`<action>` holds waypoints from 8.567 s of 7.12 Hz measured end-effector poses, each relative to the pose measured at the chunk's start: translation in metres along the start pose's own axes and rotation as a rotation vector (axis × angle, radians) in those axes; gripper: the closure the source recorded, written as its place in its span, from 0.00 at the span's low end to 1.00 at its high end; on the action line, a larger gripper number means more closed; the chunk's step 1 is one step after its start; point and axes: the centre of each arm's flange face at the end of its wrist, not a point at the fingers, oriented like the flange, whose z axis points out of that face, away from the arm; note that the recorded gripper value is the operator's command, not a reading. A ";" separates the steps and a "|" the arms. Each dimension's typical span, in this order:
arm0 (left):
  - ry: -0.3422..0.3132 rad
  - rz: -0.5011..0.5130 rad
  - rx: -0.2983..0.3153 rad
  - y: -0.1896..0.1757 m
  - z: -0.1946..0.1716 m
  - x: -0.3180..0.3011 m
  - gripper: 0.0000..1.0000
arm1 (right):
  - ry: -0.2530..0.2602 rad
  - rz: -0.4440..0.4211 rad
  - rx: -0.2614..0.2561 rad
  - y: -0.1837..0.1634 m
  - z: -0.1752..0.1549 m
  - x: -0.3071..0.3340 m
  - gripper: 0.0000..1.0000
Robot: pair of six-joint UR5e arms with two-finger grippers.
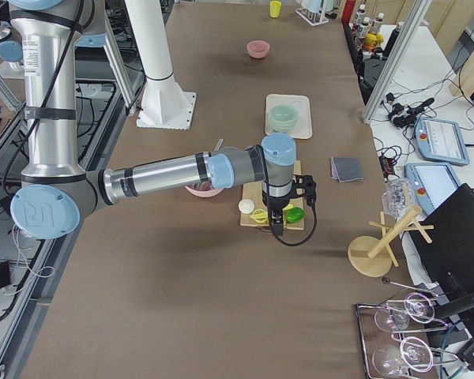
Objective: Stack pink bowl on green and place spoon
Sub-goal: 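Move the left gripper toward the pink bowl on the table, then grasp the rim of the pink bowl with the left gripper, then carry the pink bowl over the mint-green bowl on the tray, then lower the pink bowl into the green bowl and open the left gripper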
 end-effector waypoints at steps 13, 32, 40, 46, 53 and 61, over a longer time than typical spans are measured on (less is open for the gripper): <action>0.121 0.117 -0.039 -0.084 0.100 0.155 0.01 | -0.038 -0.143 -0.028 -0.061 0.028 -0.100 0.00; 0.198 0.160 -0.144 0.022 0.202 0.211 1.00 | -0.042 -0.126 -0.025 -0.044 0.060 -0.131 0.00; 0.329 -0.174 -0.135 -0.112 0.067 0.480 1.00 | -0.043 -0.130 -0.020 -0.044 0.058 -0.132 0.00; 0.261 -0.339 -0.091 -0.148 0.081 0.713 1.00 | -0.026 -0.132 -0.012 -0.044 0.058 -0.130 0.00; 0.207 -0.359 -0.051 -0.166 0.130 0.762 1.00 | -0.026 -0.132 -0.009 -0.046 0.057 -0.132 0.00; 0.200 -0.342 -0.018 -0.160 0.153 0.774 1.00 | -0.025 -0.130 -0.011 -0.047 0.058 -0.131 0.00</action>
